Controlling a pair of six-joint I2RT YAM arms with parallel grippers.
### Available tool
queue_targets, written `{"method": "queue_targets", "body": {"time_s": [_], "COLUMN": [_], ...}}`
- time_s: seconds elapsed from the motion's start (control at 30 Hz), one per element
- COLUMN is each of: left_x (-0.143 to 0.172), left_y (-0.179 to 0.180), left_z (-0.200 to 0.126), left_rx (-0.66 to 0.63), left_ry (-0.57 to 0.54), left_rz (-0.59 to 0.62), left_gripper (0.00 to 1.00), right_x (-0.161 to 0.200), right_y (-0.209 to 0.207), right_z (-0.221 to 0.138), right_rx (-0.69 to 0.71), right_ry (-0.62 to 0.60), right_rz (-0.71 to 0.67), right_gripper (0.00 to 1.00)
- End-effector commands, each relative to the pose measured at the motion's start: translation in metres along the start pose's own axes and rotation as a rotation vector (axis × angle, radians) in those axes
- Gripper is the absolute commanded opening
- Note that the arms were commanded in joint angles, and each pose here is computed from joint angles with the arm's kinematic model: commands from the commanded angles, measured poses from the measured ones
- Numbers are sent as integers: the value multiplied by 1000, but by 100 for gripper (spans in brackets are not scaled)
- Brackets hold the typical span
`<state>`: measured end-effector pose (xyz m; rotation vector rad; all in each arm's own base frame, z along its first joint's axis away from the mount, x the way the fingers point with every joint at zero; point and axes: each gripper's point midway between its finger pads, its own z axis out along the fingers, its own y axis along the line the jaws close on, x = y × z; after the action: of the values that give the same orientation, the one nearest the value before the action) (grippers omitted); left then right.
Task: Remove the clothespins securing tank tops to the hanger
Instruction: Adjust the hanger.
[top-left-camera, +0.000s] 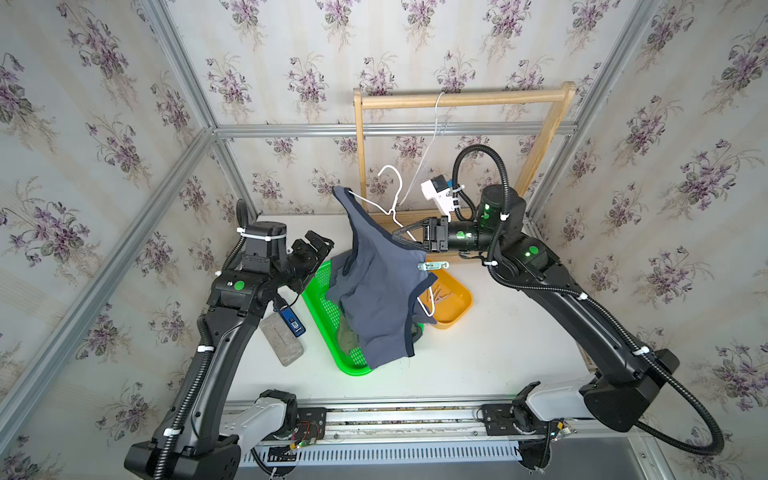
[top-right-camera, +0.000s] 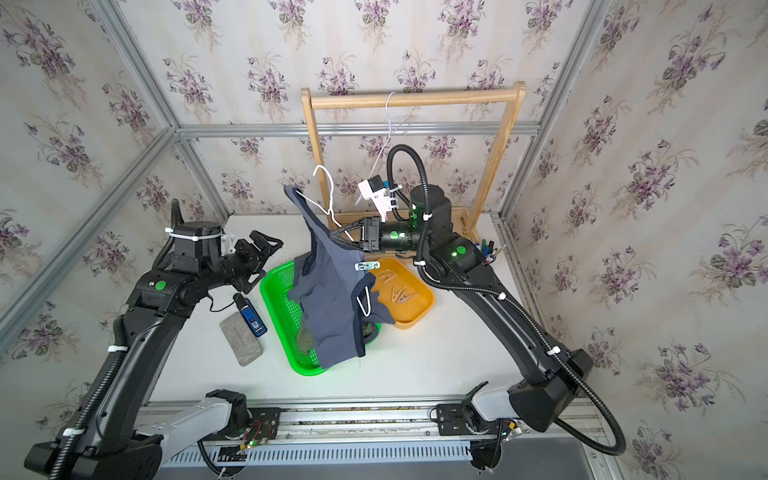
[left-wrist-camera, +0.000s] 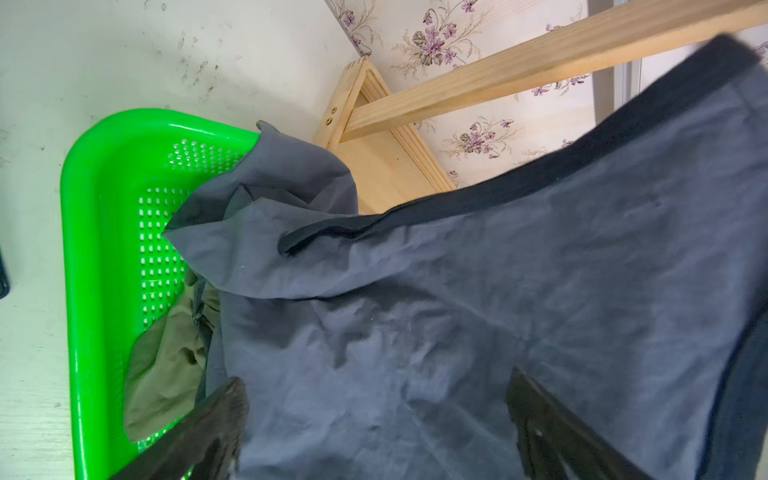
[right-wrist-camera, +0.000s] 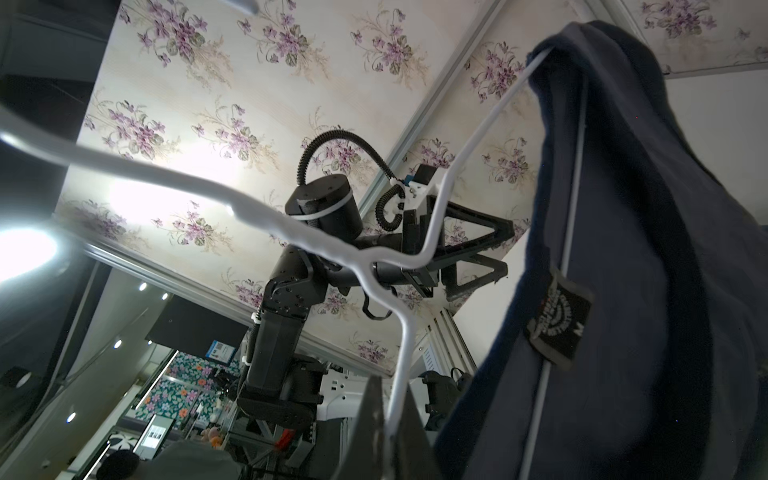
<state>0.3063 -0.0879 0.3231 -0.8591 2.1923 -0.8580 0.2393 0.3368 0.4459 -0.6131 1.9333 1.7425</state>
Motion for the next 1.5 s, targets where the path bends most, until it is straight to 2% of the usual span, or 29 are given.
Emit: {"method": "queue_targets", "body": {"time_s": [0.0,0.17,0.3,0.43,0.57,0.87,1.1,1.2,1.33,1.4,1.47], "left_x": [-6,-24,-32,-30,-15,3,20,26,36,41,44], "left_y": [3,1,-7,-6,1,8,1,-2,-7,-8,-11], "left_z": [-2,-4,6,29,56,94,113,117,122,124,125], "left_rx": [-34,-82,-92,-124,-151,-204,-216,-210,-203,-205,-198], "left_ry": [-19,-75,-59,7,119,224,281,303,324,337,342], "left_rz": [33,38,20,-15,-71,-98,-91,-100,-96,-102,-103], "left_gripper": [99,99,99,99,99,98,84,72,48,40,38], "right_x": [24,54,71,82,87,86,87,86,84,83,83], "right_y": [-20,-47,-59,-69,-72,-72,-77,-81,-87,-89,-92], "right_z": [-2,-3,-4,-6,-6,-4,2,6,13,16,19], "right_rx": [-3,4,3,19,24,36,48,55,66,70,73], "right_ry": [111,167,184,199,202,196,206,209,221,226,235], "right_rz": [6,36,47,42,30,3,-8,-10,-27,-33,-39], "right_gripper": [0,0,0,0,0,0,0,0,0,0,0]}}
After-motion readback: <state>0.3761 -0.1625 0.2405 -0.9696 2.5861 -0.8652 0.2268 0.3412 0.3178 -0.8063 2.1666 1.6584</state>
